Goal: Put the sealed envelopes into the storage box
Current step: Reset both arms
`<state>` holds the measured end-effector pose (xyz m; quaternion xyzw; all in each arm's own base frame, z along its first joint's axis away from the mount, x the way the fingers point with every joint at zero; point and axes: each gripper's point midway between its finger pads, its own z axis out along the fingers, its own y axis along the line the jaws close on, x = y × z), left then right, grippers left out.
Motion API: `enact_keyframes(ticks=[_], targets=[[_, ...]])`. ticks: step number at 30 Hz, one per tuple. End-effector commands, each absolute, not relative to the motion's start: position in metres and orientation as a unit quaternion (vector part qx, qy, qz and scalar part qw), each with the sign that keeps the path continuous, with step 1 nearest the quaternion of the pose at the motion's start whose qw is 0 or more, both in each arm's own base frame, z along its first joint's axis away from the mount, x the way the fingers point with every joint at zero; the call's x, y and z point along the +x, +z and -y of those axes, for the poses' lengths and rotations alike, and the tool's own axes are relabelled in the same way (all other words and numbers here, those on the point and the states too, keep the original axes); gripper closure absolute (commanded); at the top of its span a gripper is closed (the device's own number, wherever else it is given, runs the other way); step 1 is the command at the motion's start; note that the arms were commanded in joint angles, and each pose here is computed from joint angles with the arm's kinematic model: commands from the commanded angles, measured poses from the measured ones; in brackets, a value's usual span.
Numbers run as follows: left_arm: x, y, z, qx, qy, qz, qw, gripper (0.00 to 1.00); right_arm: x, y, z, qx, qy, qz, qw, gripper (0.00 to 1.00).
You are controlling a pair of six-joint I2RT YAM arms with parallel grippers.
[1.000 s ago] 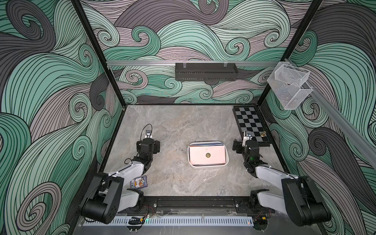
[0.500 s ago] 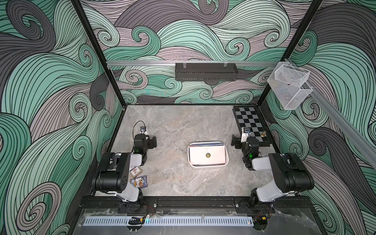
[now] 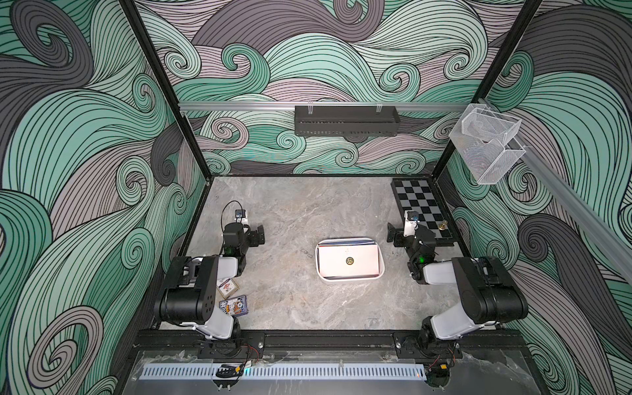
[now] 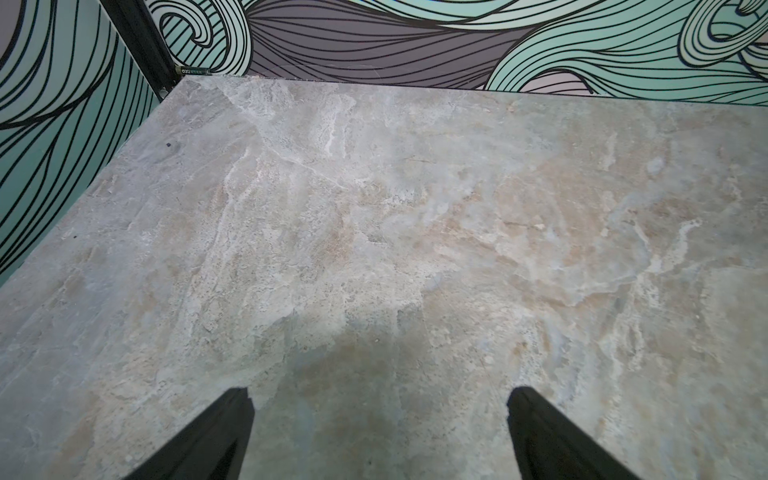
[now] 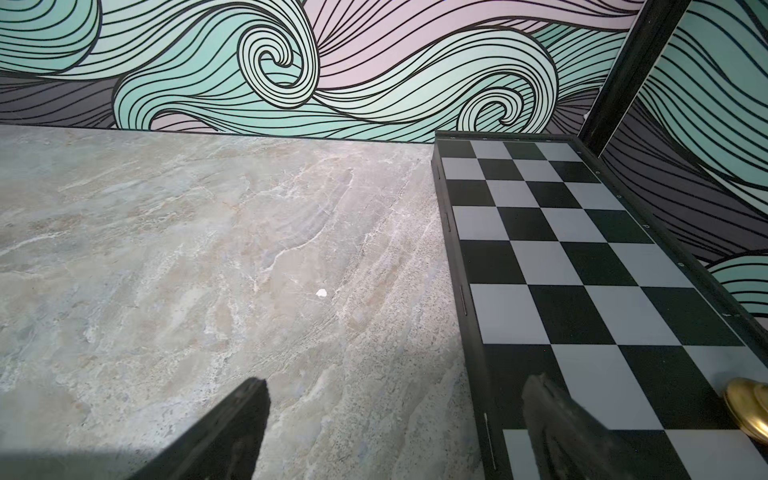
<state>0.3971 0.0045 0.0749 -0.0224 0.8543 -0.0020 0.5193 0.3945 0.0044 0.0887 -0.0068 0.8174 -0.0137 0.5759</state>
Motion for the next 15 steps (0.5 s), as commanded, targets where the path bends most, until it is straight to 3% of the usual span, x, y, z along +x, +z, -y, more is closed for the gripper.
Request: enact_keyframes(ticks=[1, 15], targets=[[0.4033, 0.0866, -0.0033, -0.025, -0.01, -0.848, 0.53, 0.01, 0.3983, 0.095, -0.0088, -0.015, -0.01, -0.813, 0.583, 0.01], [0.4034, 0.0865, -0.0031, -0.024, -0.01, -0.848, 0.53, 0.01, 0.3985, 0.0948, -0.0134, -0.027, -0.001, -0.813, 0.581, 0.02]])
